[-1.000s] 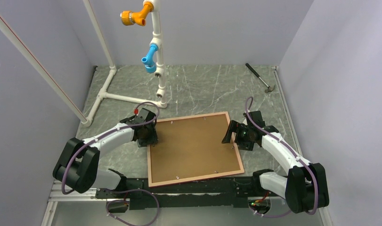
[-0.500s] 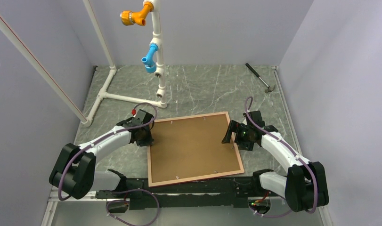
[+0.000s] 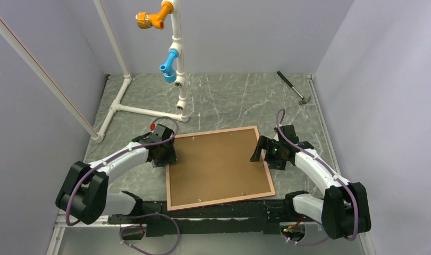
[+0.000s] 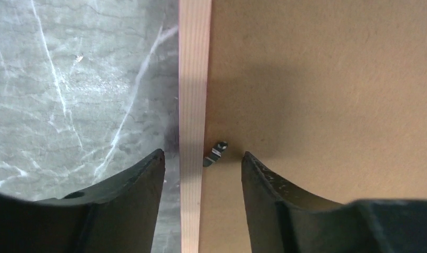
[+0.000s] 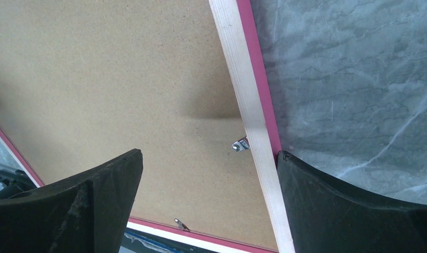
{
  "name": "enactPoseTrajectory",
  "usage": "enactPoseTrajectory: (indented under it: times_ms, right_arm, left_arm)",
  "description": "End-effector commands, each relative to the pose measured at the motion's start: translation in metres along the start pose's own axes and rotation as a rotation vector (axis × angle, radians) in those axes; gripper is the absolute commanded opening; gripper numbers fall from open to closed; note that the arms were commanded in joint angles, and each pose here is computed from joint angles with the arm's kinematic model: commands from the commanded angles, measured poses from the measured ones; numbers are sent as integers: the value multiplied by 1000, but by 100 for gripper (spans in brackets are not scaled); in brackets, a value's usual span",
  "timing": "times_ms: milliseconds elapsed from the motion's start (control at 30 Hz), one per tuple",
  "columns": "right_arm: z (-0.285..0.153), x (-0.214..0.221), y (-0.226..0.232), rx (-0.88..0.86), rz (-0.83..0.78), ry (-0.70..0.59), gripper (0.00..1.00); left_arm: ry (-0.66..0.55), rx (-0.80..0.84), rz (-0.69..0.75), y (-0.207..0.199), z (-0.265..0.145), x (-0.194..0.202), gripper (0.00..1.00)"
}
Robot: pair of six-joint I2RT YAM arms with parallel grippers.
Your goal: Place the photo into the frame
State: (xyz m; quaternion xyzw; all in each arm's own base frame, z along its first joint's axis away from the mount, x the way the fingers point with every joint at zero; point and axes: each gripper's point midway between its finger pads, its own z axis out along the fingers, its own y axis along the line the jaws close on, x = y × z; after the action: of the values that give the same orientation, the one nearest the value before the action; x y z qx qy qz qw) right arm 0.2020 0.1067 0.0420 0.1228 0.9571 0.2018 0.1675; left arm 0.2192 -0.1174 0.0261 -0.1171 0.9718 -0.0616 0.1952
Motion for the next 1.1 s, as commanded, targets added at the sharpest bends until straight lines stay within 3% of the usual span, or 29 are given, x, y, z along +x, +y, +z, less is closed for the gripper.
enactPoseTrajectory:
  times_ms: [0,133,433,700,967,1033,1067]
  right_arm:
    - [-6,-12,21,-78,-5,-24,100]
    - [-9,-14,23,-79,-13,-30,100]
    - [-23,-27,23,-43,-36,-75,100]
    - [-46,-41,40,-24,-135,-122,98]
    - [-22,-20,93,-101,-263,-45,95]
    - [-16,-13,116,-131,-316,-26,95]
    - [-12,-9,126,-147,-336,-15,94]
  left_arm:
    - [2,29,18,-4,-7,2,65]
    - [-8,27,2,0,-10,6,65]
    - [19,-78,14,20,0,13,44]
    - [43,-86,20,18,12,15,0]
    - [42,-15,38,5,10,12,3]
    - [23,11,32,1,1,8,23]
    - [12,22,31,0,-4,6,38]
